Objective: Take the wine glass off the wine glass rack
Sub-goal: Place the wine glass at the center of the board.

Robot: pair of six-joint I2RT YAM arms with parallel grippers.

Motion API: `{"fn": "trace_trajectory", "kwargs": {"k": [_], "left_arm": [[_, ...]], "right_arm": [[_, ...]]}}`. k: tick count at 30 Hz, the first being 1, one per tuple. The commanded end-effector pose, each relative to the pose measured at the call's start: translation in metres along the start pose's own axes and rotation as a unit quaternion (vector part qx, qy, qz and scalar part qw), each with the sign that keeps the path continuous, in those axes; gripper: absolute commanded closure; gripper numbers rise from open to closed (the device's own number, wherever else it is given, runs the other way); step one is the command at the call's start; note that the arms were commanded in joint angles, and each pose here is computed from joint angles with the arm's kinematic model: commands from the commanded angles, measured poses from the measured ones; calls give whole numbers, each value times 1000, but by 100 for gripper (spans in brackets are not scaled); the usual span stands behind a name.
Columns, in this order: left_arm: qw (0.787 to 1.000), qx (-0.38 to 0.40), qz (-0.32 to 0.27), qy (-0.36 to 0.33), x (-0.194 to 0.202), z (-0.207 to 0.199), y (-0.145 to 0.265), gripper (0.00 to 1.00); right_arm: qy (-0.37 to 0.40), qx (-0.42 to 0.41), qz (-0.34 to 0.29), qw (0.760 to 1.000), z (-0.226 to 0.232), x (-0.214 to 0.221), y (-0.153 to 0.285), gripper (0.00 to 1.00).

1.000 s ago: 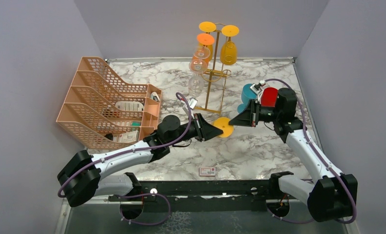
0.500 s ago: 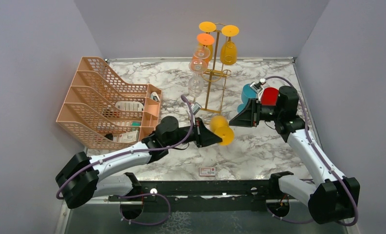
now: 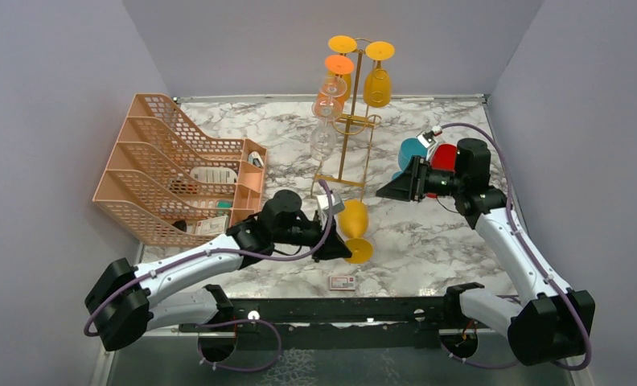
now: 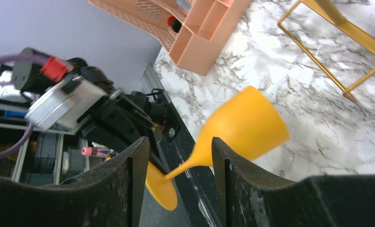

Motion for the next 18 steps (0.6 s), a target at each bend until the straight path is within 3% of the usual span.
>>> {"fn": "trace_trajectory", "kwargs": {"k": [1,8,13,18], "left_arm": [[988,46,21,-146,8,-12,20,100],[947,36,7,-321,25,-4,42,100],[943,39,-1,-330,43,-2,48,100],[943,59,19,-328,51,-4,49,100]], "right_arm": [[-14,51,-10,999,-12,-5,-2,45],[-10,35,-1,999,-9,-2,-2,38],[-14,-41,25,999,2,4,-3,26],[-19,-51,33,998,4,6,-6,23]]}}
Point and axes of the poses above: each gripper's point midway between its finger pads, its own y axis back along the fingers, its own z axis along the line the jaws close on, x = y × z, the point moved 5 cm from there along y, back along the fingers
